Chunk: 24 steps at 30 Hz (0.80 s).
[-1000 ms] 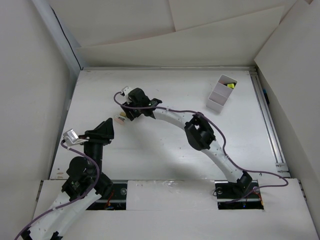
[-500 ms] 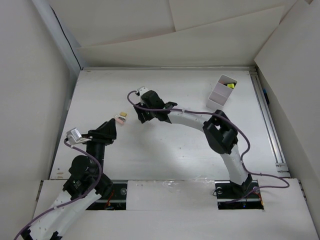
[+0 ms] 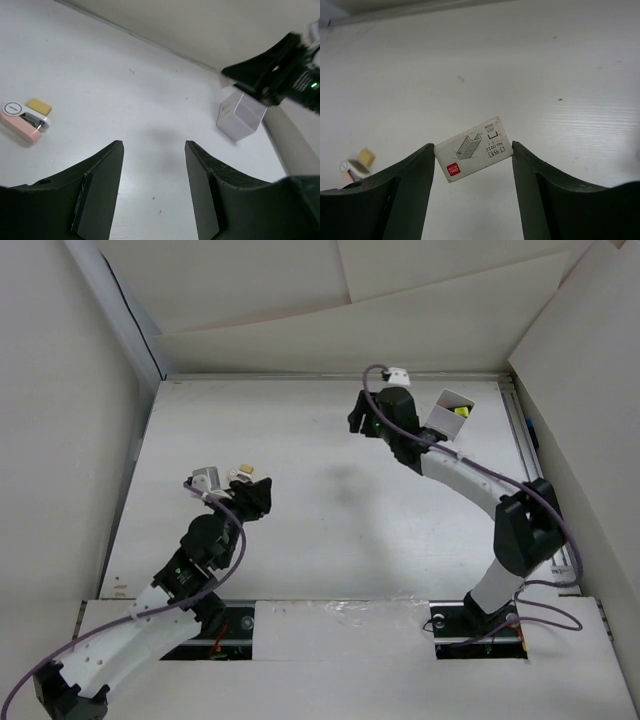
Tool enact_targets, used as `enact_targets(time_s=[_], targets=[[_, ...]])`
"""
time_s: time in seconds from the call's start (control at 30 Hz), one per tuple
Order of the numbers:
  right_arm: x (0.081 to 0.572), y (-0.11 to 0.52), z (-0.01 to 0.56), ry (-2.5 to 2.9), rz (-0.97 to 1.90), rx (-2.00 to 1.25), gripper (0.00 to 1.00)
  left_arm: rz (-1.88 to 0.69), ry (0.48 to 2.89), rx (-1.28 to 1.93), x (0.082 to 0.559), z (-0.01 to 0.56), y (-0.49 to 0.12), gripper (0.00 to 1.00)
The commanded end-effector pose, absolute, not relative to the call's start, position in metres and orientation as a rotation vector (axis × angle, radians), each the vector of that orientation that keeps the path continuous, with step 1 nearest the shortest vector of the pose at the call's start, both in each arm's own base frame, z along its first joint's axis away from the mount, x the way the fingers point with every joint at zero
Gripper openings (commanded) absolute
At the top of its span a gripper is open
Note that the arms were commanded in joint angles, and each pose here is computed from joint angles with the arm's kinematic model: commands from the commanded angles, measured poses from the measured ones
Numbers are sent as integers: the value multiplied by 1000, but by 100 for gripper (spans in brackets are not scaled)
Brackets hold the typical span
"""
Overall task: Sort the stationery into containers
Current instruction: Pick up the stationery from the center of the board, then place the stationery in the storage box.
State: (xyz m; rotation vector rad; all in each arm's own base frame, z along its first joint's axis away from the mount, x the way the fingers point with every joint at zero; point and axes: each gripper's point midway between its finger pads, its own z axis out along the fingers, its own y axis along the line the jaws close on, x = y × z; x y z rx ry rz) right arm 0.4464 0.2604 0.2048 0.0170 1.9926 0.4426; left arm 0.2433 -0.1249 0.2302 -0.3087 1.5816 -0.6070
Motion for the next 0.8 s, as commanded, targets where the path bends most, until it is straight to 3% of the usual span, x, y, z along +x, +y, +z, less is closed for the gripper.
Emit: enact_targets(time_s=[0.0,0.33,0.77], targets=[[466,201,243,1841,398,309,59,-669,1546,-224,245,261,-144,49],[483,71,240,1731,245,653,59,-673,1524,-223,244,259,-141,50],[508,25,209,1739,166,770,60,-649,1563,-213,251,250,-148,50]])
